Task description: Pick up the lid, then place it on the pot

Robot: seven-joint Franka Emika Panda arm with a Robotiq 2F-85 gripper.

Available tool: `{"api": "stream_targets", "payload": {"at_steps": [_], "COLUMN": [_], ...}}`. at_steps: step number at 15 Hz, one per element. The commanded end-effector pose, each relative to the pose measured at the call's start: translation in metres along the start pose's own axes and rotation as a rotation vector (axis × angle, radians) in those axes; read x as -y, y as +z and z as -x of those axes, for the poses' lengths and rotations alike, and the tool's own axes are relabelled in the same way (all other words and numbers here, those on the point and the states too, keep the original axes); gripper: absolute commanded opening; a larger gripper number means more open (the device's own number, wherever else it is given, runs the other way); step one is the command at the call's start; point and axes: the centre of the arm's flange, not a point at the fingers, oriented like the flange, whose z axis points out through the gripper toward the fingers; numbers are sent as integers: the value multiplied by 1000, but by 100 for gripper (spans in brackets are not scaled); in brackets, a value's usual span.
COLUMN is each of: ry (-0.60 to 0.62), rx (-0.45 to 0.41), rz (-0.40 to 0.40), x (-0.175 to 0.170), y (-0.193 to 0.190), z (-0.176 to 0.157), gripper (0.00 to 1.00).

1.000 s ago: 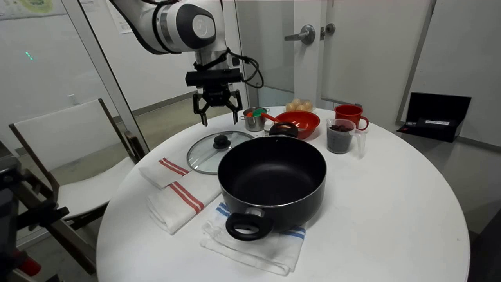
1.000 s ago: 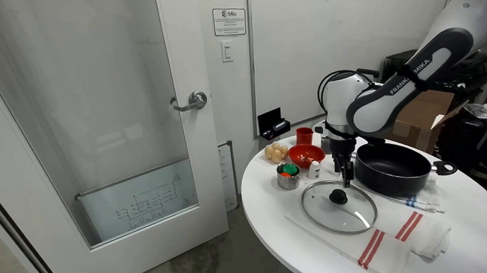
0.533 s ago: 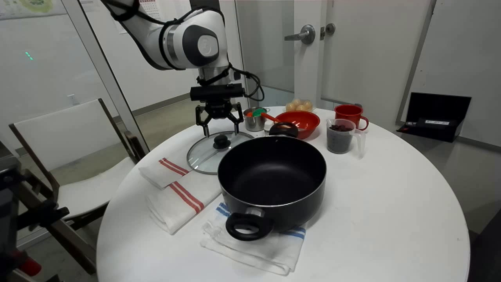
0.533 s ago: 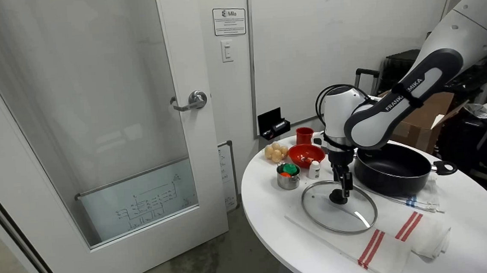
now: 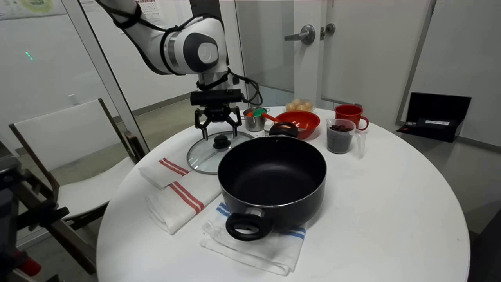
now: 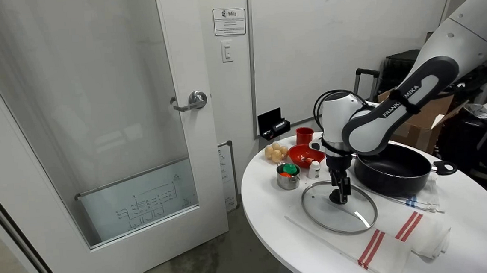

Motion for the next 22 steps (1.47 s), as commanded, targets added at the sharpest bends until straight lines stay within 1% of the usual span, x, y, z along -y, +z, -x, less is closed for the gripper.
{"api": "stream_targets", "payload": {"at_steps": [1, 2, 3, 5, 9, 10, 15, 19, 22], "ry": [-32, -34, -37, -40, -38, -39, -42, -59, -70], "rx": [-15, -15, -15, -17, -23, -28, -25, -21, -25], "rz": [10, 8, 7, 6, 8, 8, 4, -4, 9], "x": [-5, -5, -5, -6, -6, -6, -1, 10, 15], "y": [5, 5, 6, 6, 4, 0, -16, -42, -66], "z": [-7, -7, -7, -7, -8, -9, -7, -9, -11], "gripper": [100, 93, 73, 60, 29, 25, 25, 25, 25]}}
